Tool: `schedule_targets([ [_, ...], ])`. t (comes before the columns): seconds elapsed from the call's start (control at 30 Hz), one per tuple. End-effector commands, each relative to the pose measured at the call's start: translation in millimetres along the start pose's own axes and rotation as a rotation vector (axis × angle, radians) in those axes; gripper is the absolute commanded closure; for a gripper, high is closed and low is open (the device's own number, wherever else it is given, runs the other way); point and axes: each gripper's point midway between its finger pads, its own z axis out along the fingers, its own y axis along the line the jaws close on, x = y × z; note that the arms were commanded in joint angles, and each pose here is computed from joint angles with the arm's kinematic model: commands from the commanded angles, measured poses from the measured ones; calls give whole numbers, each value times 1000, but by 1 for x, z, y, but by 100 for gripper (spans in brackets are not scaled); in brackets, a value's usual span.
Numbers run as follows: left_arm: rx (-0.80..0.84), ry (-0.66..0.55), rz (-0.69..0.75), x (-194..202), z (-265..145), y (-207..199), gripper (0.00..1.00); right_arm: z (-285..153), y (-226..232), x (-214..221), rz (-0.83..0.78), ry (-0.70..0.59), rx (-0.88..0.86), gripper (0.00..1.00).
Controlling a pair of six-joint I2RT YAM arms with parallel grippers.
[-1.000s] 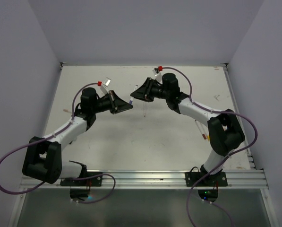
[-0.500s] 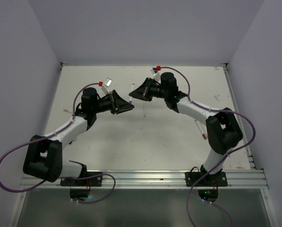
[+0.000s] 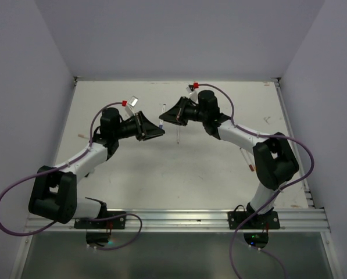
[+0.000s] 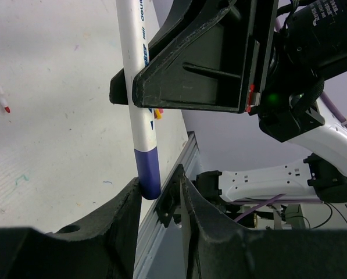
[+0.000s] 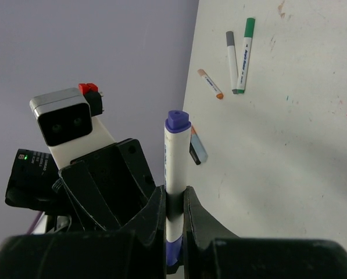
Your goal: Open the pen caps
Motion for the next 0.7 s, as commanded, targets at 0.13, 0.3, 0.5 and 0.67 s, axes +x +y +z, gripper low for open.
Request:
schedule_targets([
  [0.13, 49, -12, 62, -13, 0, -14, 63, -7, 18, 9, -18, 15, -45, 100],
  [0.3, 28, -13, 45, -12, 0, -9, 63, -10, 24, 10, -36, -4, -63, 100],
  [0.5, 45, -15, 47, -13, -2, -12, 65, -10, 24, 11, -36, 2, -58, 100],
  [0.67, 53, -9, 43, -12, -2, -13, 71, -6, 25, 12, -40, 3, -58, 100],
])
